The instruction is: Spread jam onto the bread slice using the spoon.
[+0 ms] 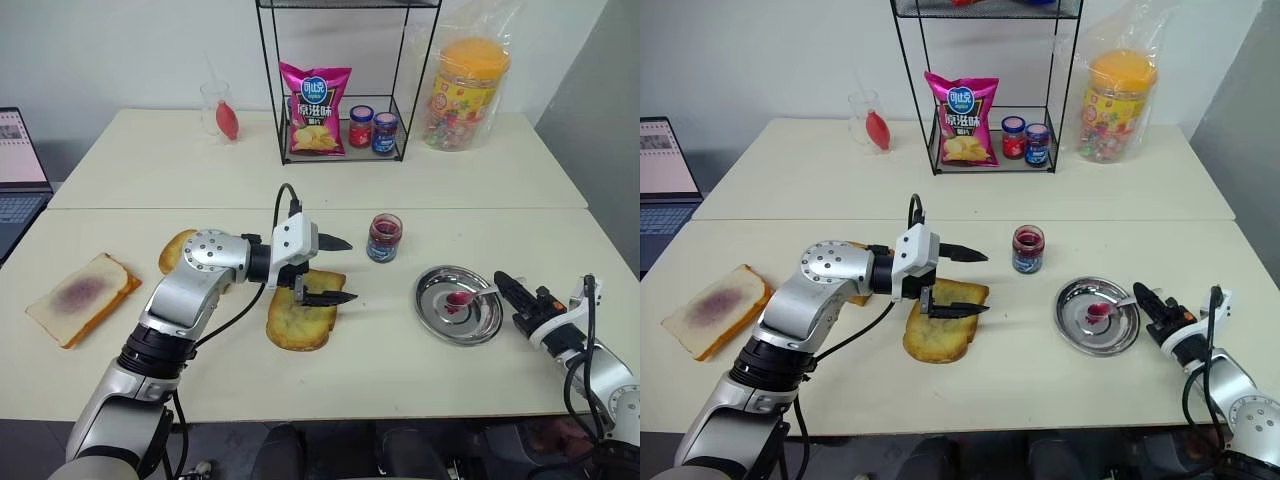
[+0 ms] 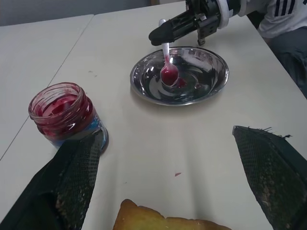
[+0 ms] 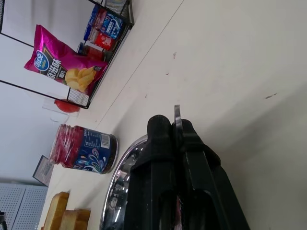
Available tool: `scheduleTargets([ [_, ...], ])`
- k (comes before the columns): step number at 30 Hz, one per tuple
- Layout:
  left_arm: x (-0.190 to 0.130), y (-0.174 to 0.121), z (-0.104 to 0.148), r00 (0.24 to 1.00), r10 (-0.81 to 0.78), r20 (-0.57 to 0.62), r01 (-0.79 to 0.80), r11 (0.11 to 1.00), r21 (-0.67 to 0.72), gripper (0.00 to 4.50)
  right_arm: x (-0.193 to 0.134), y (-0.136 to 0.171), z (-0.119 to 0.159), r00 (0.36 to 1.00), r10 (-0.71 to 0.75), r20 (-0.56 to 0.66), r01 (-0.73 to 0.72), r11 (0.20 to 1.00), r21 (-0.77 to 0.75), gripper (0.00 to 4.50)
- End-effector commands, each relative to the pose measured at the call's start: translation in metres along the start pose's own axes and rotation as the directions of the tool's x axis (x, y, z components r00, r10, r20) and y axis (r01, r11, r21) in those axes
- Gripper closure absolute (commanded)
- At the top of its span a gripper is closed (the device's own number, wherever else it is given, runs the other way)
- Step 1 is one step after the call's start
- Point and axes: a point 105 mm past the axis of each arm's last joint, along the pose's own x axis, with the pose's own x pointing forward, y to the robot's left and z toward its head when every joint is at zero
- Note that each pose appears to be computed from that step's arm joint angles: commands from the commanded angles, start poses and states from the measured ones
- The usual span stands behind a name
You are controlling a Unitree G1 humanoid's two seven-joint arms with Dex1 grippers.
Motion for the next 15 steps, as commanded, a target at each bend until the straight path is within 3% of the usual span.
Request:
scheduleTargets([
  [1, -0.006, -0.001, 0.009, 1.000, 0.014, 0.023, -0.015, 0.999, 0.039, 0.00, -0.005, 0.010, 0.001, 1.000, 0.017, -0.012, -0.018, 0.997, -0.071, 4.44],
  [5, -0.011, -0.002, 0.007, 0.999, 0.025, 0.027, -0.025, 1.000, 0.016, 0.00, -0.007, 0.039, -0.001, 0.994, 0.087, -0.062, -0.097, 0.980, -0.174, 4.44],
  [12, -0.043, 0.017, 0.002, 0.984, 0.178, 0.021, -0.176, 0.982, -0.067, 0.00, 0.000, 0.131, 0.029, 0.940, 0.338, -0.050, -0.339, 0.908, -0.247, 4.44],
  [15, -0.047, 0.022, 0.002, 0.974, 0.224, 0.024, -0.222, 0.972, -0.078, 0.00, 0.007, 0.148, 0.031, 0.930, 0.363, -0.061, -0.366, 0.892, -0.265, 4.44],
])
